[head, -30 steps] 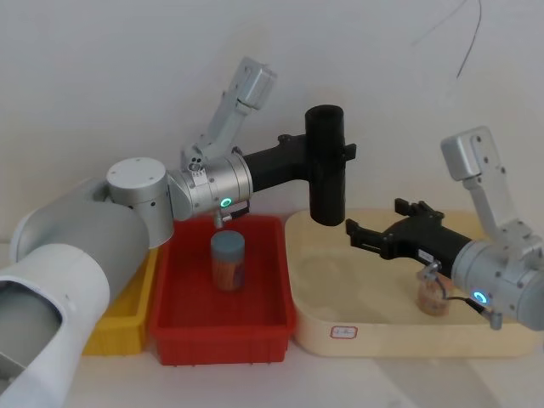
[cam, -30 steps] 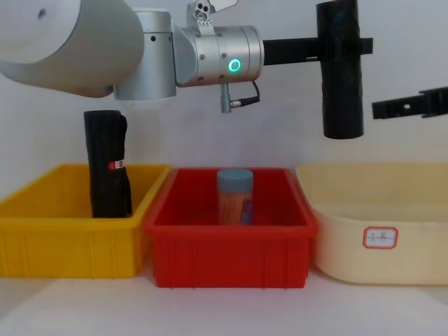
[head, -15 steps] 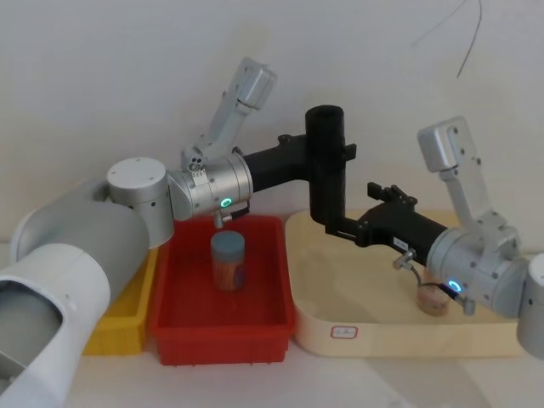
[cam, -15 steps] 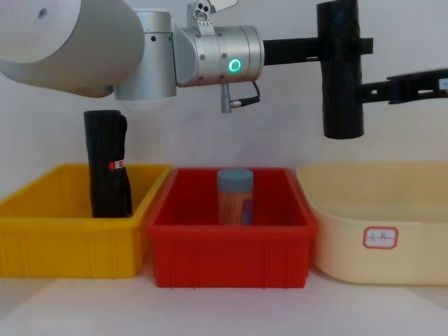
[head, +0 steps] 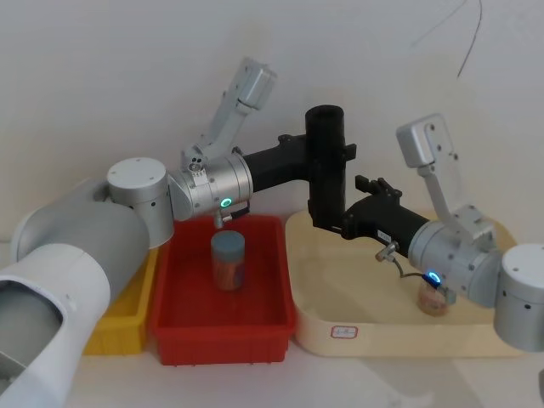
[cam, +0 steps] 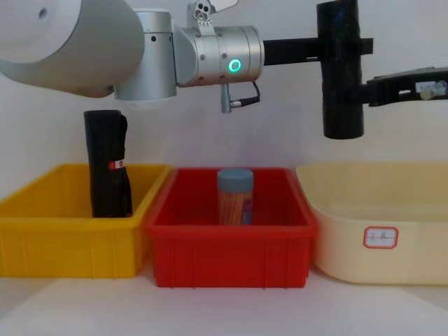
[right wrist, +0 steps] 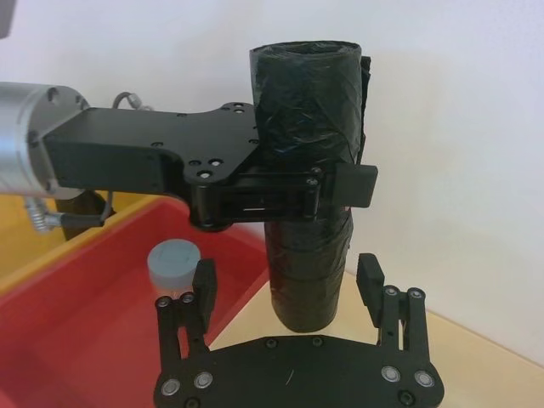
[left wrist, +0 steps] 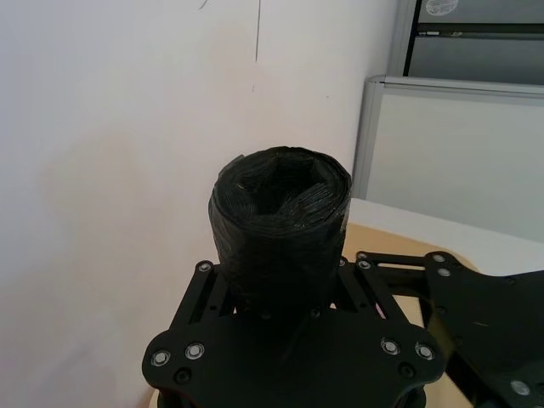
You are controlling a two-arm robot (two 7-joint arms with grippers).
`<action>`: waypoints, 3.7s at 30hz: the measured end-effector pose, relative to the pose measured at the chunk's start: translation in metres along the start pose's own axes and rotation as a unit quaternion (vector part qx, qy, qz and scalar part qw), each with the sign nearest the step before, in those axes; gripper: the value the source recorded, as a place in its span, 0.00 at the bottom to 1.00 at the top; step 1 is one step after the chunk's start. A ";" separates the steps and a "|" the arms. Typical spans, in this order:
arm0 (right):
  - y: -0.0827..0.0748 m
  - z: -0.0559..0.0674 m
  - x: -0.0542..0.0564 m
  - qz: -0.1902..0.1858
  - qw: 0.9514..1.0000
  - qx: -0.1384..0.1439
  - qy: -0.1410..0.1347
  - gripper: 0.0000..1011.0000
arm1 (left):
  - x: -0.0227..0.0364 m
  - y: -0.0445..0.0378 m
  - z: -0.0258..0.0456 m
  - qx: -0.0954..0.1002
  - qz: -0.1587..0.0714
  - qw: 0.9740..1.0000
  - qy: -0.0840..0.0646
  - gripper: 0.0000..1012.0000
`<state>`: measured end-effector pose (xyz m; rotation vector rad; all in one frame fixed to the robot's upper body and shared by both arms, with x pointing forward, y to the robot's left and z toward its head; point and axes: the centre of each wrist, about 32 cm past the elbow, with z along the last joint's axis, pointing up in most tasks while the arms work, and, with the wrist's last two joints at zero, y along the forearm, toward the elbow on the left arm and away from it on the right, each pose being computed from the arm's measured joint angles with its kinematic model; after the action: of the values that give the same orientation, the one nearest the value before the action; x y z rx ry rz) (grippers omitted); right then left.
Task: Pick up the garbage bag with the one hand and transfer it to the other hand.
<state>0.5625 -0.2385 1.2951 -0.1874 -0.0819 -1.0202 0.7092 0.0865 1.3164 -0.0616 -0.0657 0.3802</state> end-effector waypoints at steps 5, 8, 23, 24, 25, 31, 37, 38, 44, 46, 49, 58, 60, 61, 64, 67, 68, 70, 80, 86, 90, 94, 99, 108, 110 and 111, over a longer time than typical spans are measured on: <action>0.007 -0.002 0.001 -0.007 1.000 -0.003 -0.002 0.99 | 0.0000 0.0000 0.0000 0.000 0.000 1.000 0.000 0.41; 0.012 -0.002 0.000 -0.010 1.000 -0.005 -0.003 0.99 | 0.0000 0.0000 0.0000 0.000 0.000 1.000 0.000 0.41; 0.036 -0.002 -0.001 -0.018 1.000 -0.017 -0.011 0.99 | 0.0000 0.0000 0.0000 0.000 0.000 1.000 0.000 0.41; 0.037 -0.001 -0.001 -0.018 1.000 -0.017 -0.012 0.99 | 0.0000 0.0000 0.0000 0.000 0.000 1.000 0.000 0.41; 0.038 -0.001 -0.001 -0.018 1.000 -0.018 -0.012 0.99 | 0.0000 0.0000 0.0000 0.000 0.000 1.000 0.000 0.41; 0.045 -0.001 -0.001 -0.019 1.000 -0.019 -0.013 0.99 | 0.0000 0.0000 -0.0001 0.000 0.000 1.000 0.000 0.41; 0.049 -0.001 -0.001 -0.020 1.000 -0.020 -0.012 0.99 | 0.0000 0.0000 0.0000 0.000 0.000 1.000 0.000 0.41; 0.050 -0.001 -0.001 -0.021 1.000 -0.020 -0.012 0.99 | 0.0000 0.0000 0.0000 0.000 0.000 1.000 0.000 0.41; 0.052 0.000 -0.001 -0.021 1.000 -0.020 -0.012 0.90 | 0.0000 0.0000 0.0000 0.000 0.000 1.000 0.000 0.41; 0.053 0.000 -0.001 -0.021 1.000 -0.020 -0.012 0.83 | 0.0000 0.0000 0.0000 0.000 0.000 1.000 0.000 0.41; 0.053 0.000 -0.001 -0.021 0.999 -0.020 -0.012 0.74 | 0.0000 0.0000 0.0000 0.000 0.000 1.000 0.000 0.41; 0.055 0.000 -0.001 -0.022 0.999 -0.020 -0.012 0.52 | 0.0000 0.0000 0.0000 0.000 0.000 1.000 0.000 0.41; 0.055 0.000 -0.001 -0.022 0.999 -0.020 -0.012 0.52 | 0.0000 0.0000 0.0000 0.000 0.000 1.000 0.000 0.41; 0.055 0.000 -0.001 -0.022 0.999 -0.020 -0.012 0.52 | 0.0000 0.0000 0.0000 0.000 0.000 1.000 0.000 0.41; 0.055 0.000 -0.001 -0.022 0.999 -0.020 -0.012 0.52 | 0.0000 0.0000 0.0000 0.000 0.000 1.000 0.000 0.41; 0.055 0.000 -0.001 -0.022 0.999 -0.020 -0.012 0.52 | 0.0000 0.0000 0.0000 0.000 0.000 1.000 0.000 0.41; 0.055 0.000 -0.001 -0.022 0.999 -0.020 -0.012 0.52 | 0.0000 0.0000 0.0000 0.000 0.000 1.000 0.000 0.41; 0.055 0.000 -0.001 -0.022 0.999 -0.020 -0.012 0.52 | 0.0000 0.0000 0.0000 0.000 0.000 1.000 0.000 0.45; 0.056 0.000 -0.001 -0.022 0.999 -0.020 -0.011 0.52 | 0.0000 0.0000 0.0000 0.000 0.000 1.000 0.000 0.74; 0.056 0.000 -0.001 -0.023 0.999 -0.021 -0.012 0.52 | 0.0000 0.0000 0.0000 0.000 0.000 1.000 0.000 0.91; 0.055 -0.001 0.000 -0.032 0.999 -0.021 -0.011 0.52 | 0.0000 0.0000 0.0000 0.000 0.000 1.000 0.000 0.99; 0.053 -0.002 0.004 -0.046 0.999 -0.025 -0.010 0.52 | 0.0000 0.0000 0.0000 0.000 0.000 1.000 0.000 0.99; 0.048 -0.006 0.011 -0.073 0.997 -0.034 -0.004 0.52 | 0.0000 0.0000 0.0000 0.000 0.000 1.000 0.000 0.99; 0.035 -0.018 0.028 -0.128 0.990 -0.058 0.013 0.52 | 0.0000 0.0000 0.0000 0.000 0.000 1.000 0.000 0.99; 0.032 -0.020 0.031 -0.137 0.988 -0.064 0.017 0.52 | 0.0000 0.0000 0.0000 0.000 0.000 1.000 0.000 0.99; 0.030 -0.022 0.032 -0.142 0.987 -0.067 0.019 0.52 | 0.0000 0.0000 0.0000 0.000 0.000 1.000 0.000 0.99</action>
<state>0.6045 -0.2539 1.2754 -0.2843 -0.0058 -1.3145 0.7092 0.0865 1.3164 -0.0616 -0.0656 0.3801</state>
